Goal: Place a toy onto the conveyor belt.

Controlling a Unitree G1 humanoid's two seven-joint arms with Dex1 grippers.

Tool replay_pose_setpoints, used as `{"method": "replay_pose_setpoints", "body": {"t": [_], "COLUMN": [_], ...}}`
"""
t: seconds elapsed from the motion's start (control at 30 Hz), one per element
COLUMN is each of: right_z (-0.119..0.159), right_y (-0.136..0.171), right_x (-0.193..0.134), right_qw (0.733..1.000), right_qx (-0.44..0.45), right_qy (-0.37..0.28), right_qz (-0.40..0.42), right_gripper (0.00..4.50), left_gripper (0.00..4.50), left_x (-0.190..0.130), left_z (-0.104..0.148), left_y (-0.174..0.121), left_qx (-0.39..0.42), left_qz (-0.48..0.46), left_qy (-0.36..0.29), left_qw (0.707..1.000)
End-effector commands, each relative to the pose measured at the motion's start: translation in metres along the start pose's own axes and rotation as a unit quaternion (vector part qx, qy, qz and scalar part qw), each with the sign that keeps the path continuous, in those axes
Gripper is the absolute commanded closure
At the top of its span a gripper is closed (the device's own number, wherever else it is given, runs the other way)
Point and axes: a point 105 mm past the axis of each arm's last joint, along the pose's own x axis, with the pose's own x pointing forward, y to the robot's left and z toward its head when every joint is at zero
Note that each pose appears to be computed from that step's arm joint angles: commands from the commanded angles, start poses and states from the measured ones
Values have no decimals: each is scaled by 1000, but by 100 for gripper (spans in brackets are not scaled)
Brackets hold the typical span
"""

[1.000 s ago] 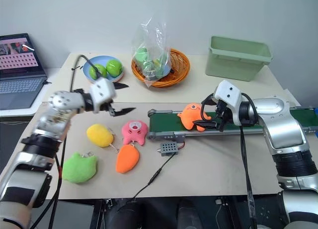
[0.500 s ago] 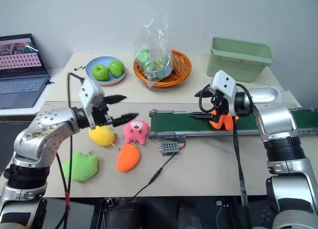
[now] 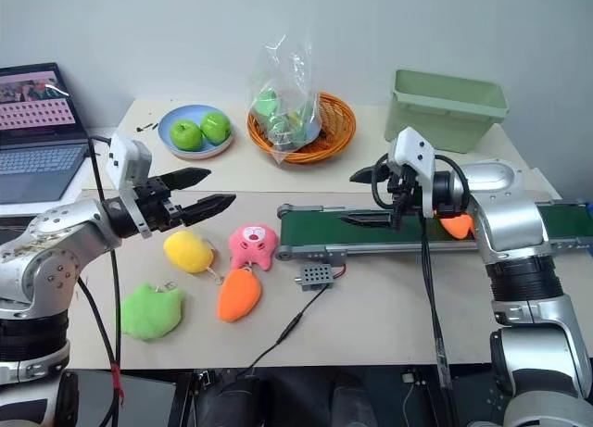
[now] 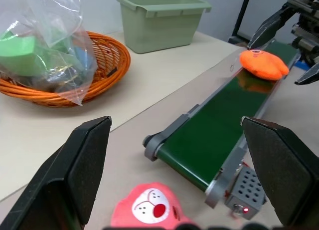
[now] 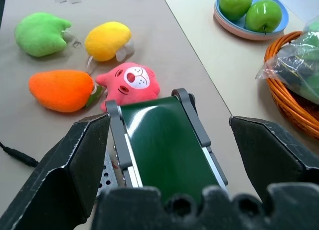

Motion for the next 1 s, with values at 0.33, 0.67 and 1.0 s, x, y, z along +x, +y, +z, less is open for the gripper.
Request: {"method": "replay_pose_setpoints", "body": {"t": [0.33, 0.67, 1.0], "right_z": [20, 19, 20], "right_y": [-1, 2, 4], "right_x": [-4, -4, -1], "right_qw": [999, 999, 999], "right_qx": [-16, -10, -4], "right_qy": [-38, -41, -48], "right_qz": [-9, -10, -7], "right_gripper": [0, 0, 0], "left_gripper": [4, 4, 4], "left_x": [-9, -10, -16], "left_z": [12, 11, 0], "left_y": [-6, -12, -14], "left_qx": [-7, -24, -16], "left_qz": [-12, -22, -22], "left_qy": [-9, 4, 33], "left_qw": [1000, 999, 999]}}
